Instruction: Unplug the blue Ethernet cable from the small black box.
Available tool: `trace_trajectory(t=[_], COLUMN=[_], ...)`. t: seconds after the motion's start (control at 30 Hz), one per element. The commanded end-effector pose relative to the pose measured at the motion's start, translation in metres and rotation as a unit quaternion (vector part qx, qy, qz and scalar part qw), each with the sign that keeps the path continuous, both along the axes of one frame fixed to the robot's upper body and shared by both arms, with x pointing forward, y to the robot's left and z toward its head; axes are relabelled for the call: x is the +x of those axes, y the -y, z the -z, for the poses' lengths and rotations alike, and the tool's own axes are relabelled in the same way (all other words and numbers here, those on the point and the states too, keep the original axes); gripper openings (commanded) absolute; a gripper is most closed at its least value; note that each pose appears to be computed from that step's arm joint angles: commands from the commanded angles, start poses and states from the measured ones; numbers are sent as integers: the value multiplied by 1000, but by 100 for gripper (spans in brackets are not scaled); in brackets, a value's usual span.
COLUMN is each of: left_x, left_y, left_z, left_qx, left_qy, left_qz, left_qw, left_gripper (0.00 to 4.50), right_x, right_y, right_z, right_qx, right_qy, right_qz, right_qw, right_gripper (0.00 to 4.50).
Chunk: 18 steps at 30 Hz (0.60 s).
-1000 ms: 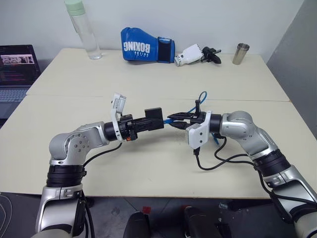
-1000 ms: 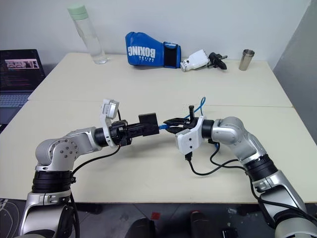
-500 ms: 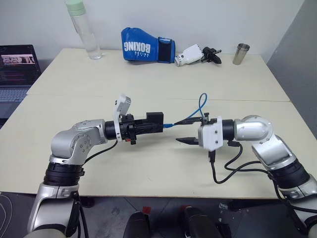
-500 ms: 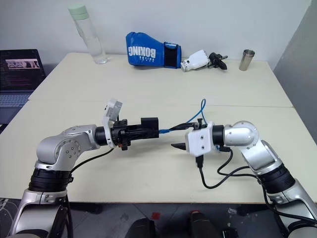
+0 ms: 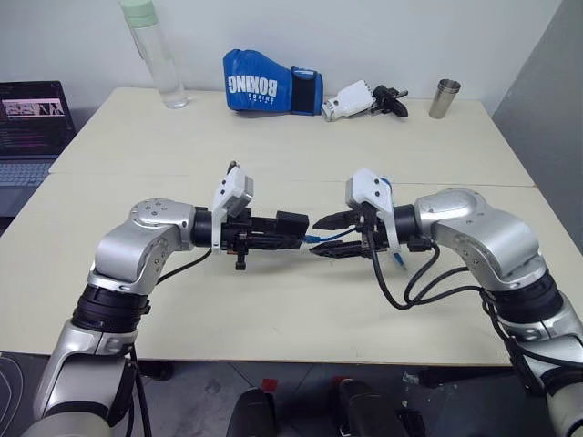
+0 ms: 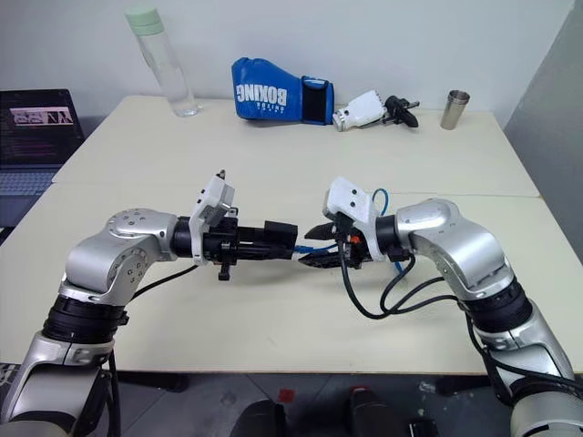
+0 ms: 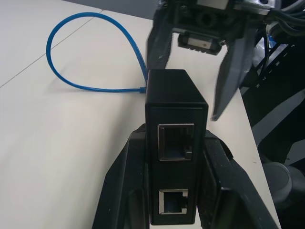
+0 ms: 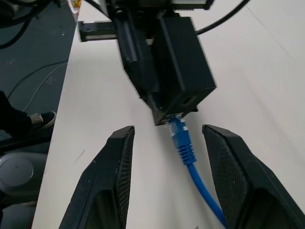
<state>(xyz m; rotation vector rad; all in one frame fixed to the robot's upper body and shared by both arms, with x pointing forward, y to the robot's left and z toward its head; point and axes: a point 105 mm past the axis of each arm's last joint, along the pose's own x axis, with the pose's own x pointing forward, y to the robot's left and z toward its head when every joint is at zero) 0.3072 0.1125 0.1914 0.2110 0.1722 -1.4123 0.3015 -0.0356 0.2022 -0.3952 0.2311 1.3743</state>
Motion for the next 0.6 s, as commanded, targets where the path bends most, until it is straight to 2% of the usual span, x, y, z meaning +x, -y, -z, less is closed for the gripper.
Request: trace_trajectory(t=[0.03, 0.17, 0.6], left_x=[-4, -4, -9], left_y=[0, -2, -7], left_z=[-20, -27, -26], left_qx=[-17, -40, -30], left_qy=[23, 0, -24], left_qz=[13, 13, 33], left_qw=[1000, 999, 999], left_gripper=[81, 81, 81], right_x=[-2, 1, -6], right_y=[-9, -14, -11], right_z=[-9, -7, -14], right_qx=[6, 4, 3], right_qy=[-2, -14, -71], right_qz=[-19, -32, -84], right_qw=[1000, 999, 994], right_gripper=[240, 240, 240])
